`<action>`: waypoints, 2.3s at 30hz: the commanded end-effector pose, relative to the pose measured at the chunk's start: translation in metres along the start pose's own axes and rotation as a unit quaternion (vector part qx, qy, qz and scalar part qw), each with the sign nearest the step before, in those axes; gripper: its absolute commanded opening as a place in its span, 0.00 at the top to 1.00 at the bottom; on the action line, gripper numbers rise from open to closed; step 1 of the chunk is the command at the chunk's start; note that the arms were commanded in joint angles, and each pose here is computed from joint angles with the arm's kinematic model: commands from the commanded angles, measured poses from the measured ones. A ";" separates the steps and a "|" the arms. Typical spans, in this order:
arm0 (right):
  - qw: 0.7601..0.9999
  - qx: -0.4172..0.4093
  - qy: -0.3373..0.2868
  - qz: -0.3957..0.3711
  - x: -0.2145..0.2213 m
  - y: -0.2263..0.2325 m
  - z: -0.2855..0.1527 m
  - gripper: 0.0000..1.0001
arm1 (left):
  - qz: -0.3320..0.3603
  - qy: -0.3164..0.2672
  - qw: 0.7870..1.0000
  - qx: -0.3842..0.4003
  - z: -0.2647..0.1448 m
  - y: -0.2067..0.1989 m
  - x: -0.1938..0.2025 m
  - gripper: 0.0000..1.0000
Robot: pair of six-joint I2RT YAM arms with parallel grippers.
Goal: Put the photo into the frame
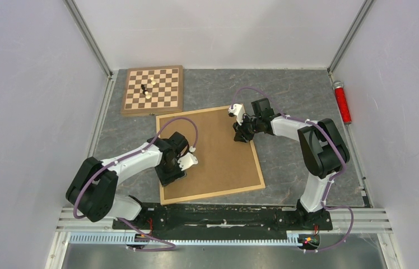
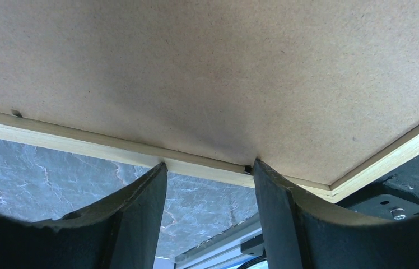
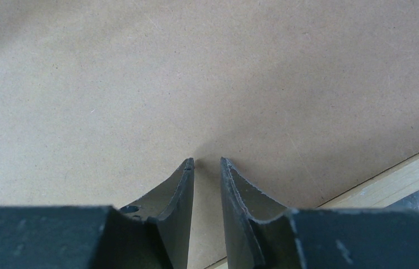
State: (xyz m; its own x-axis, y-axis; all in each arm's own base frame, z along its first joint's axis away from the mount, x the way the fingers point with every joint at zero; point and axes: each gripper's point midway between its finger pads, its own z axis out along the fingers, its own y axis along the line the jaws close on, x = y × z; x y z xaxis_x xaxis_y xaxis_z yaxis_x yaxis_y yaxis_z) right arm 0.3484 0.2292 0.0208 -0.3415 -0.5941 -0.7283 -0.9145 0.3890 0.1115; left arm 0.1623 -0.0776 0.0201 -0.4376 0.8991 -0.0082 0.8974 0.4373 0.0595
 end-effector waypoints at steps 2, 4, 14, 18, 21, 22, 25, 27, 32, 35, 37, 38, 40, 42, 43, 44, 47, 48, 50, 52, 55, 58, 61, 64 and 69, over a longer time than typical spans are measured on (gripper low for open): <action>0.984 -0.056 0.133 0.103 0.086 0.047 -0.003 0.74 | 0.003 -0.084 0.996 0.024 0.027 -0.009 -0.040 0.35; 0.984 -0.056 0.133 0.103 0.086 0.047 -0.003 0.74 | 0.004 -0.084 0.996 0.023 0.027 -0.010 -0.040 0.35; 0.984 -0.056 0.133 0.104 0.086 0.046 -0.003 0.74 | 0.010 -0.111 0.993 0.027 0.018 -0.013 -0.053 0.35; 0.984 -0.055 0.133 0.103 0.086 0.046 -0.003 0.74 | 0.012 -0.118 0.992 0.030 0.015 -0.014 -0.058 0.35; 0.984 -0.055 0.133 0.103 0.086 0.046 -0.003 0.74 | 0.012 -0.126 0.991 0.035 0.012 -0.015 -0.062 0.35; 0.984 -0.056 0.134 0.104 0.086 0.046 -0.003 0.74 | 0.012 -0.126 0.991 0.034 0.011 -0.014 -0.063 0.35; 0.984 -0.056 0.134 0.104 0.086 0.046 -0.002 0.74 | 0.013 -0.131 0.991 0.027 0.005 -0.012 -0.064 0.35; 0.984 -0.056 0.133 0.103 0.086 0.046 -0.002 0.74 | 0.012 -0.141 0.990 0.020 -0.001 -0.009 -0.066 0.35; 0.984 -0.056 0.132 0.103 0.085 0.046 -0.003 0.74 | 0.011 -0.150 0.989 0.001 -0.016 -0.003 -0.067 0.35; 0.984 -0.056 0.132 0.103 0.085 0.046 -0.002 0.74 | 0.011 -0.149 0.989 -0.010 -0.020 0.001 -0.065 0.36; 0.984 -0.056 0.132 0.103 0.085 0.046 -0.003 0.74 | 0.008 -0.152 0.988 -0.015 -0.023 0.003 -0.064 0.35; 0.984 -0.056 0.132 0.103 0.085 0.046 -0.003 0.74 | 0.006 -0.154 0.988 -0.017 -0.025 0.005 -0.065 0.35; 0.985 -0.056 0.130 0.102 0.083 0.046 -0.003 0.74 | -0.001 -0.162 0.987 -0.016 -0.028 0.008 -0.066 0.35; 0.985 -0.056 0.127 0.101 0.081 0.046 -0.004 0.74 | -0.014 -0.170 0.985 -0.012 -0.031 0.012 -0.068 0.35; 0.985 -0.056 0.126 0.100 0.080 0.046 -0.004 0.74 | -0.024 -0.175 0.984 -0.007 -0.032 0.015 -0.069 0.35; 0.986 -0.056 0.124 0.099 0.080 0.046 -0.005 0.74 | -0.034 -0.182 0.983 0.000 -0.034 0.018 -0.071 0.35; 0.986 -0.060 0.119 0.098 0.076 0.047 -0.006 0.74 | -0.072 -0.205 0.976 0.018 -0.041 0.031 -0.079 0.36; 0.987 -0.062 0.115 0.096 0.073 0.047 -0.006 0.73 | -0.085 -0.217 0.972 0.024 -0.045 0.036 -0.082 0.35; 0.988 -0.065 0.108 0.093 0.067 0.048 -0.008 0.71 | -0.109 -0.235 0.965 0.034 -0.051 0.047 -0.089 0.35; 0.989 -0.068 0.100 0.088 0.061 0.048 -0.010 0.70 | -0.130 -0.247 0.959 0.043 -0.056 0.059 -0.093 0.35; 0.990 -0.075 0.087 0.077 0.048 0.049 -0.015 0.63 | -0.162 -0.264 0.949 0.062 -0.060 0.074 -0.102 0.35; 0.991 -0.090 0.070 0.067 0.035 0.051 -0.022 0.55 | -0.185 -0.275 0.940 0.079 -0.063 0.086 -0.107 0.35; 0.991 -0.109 0.056 0.052 0.023 0.054 -0.028 0.50 | -0.167 -0.256 0.948 0.094 -0.065 0.086 -0.101 0.35; 0.989 -0.134 0.047 0.043 0.017 0.061 -0.030 0.48 | -0.140 -0.230 0.958 0.100 -0.065 0.080 -0.089 0.35; 0.987 -0.151 0.044 0.029 0.018 0.066 -0.032 0.47 | -0.104 -0.182 0.973 0.098 -0.065 0.065 -0.059 0.35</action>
State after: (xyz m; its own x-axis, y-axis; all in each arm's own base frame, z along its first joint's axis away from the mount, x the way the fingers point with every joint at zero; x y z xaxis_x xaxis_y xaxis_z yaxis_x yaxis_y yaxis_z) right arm 0.2887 0.2233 0.0325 -0.4102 -0.6266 -0.6626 -0.9115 0.2579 0.3204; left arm 0.2676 -0.1160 0.0799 -0.6573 0.6366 -0.4033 0.7390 0.6494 -0.1793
